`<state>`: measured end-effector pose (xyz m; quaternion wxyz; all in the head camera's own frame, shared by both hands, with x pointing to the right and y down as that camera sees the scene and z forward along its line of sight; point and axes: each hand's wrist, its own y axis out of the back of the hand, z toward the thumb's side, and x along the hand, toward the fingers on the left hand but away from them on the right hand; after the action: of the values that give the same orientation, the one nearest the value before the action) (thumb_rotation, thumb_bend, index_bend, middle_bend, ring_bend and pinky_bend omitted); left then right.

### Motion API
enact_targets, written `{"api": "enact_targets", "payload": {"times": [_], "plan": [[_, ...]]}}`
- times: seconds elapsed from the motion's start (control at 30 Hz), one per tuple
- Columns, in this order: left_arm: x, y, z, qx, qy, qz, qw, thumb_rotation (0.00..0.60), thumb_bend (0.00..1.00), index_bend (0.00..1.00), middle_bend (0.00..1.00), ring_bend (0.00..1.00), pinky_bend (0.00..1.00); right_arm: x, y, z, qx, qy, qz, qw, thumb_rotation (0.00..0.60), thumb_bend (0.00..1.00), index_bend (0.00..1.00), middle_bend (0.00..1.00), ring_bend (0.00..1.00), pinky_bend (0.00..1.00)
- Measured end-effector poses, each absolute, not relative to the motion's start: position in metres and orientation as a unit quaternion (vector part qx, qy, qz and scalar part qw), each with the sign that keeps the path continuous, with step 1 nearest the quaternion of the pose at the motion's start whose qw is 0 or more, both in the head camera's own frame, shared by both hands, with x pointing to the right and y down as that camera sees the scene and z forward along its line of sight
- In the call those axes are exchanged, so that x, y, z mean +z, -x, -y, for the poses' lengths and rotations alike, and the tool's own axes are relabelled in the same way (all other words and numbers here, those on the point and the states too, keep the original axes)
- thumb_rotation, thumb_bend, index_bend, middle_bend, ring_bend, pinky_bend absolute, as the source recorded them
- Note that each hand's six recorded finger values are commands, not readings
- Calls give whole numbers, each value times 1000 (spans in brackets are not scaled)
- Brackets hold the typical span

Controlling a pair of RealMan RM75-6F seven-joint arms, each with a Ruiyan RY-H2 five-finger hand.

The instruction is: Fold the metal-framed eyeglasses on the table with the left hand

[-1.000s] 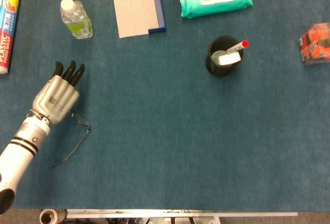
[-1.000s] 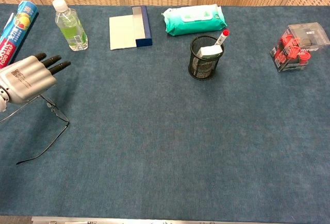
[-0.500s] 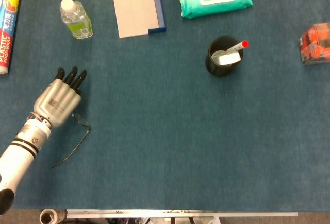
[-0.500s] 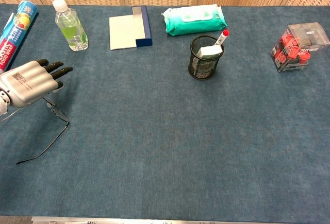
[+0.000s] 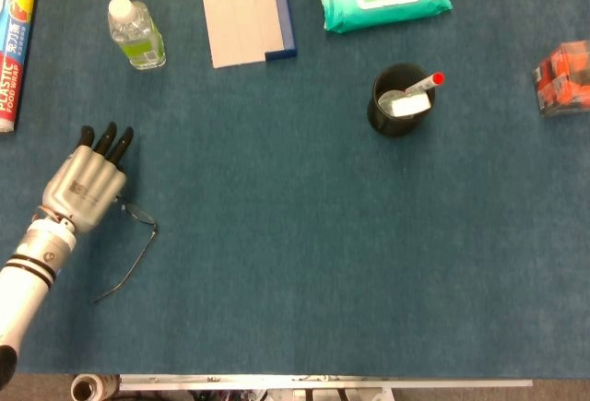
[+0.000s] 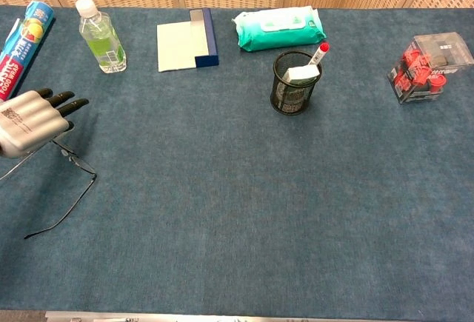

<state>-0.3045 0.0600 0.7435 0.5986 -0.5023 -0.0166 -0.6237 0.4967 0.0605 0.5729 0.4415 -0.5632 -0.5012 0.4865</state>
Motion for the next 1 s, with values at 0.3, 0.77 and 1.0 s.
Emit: {"api": "enact_targets", "payload": {"times": [0.3,0.77,1.0], "plan": [[737,317,-64,-640,491,12,591,600,839,560,0,0,169,573,-495,-61,486,565,500,442,600,539,589,516,358,357],[721,324,-58,-637,519,-69,566,600,839,402,0,0,169,570,-496,-61,482,563,504,444,600,539,589,516,358,357],[702,340,-62,-627,563,-160,514,600,839,489,0,0,169,570,-494,-62,481,565,502,445,600,538,590,516,358,357]]}}
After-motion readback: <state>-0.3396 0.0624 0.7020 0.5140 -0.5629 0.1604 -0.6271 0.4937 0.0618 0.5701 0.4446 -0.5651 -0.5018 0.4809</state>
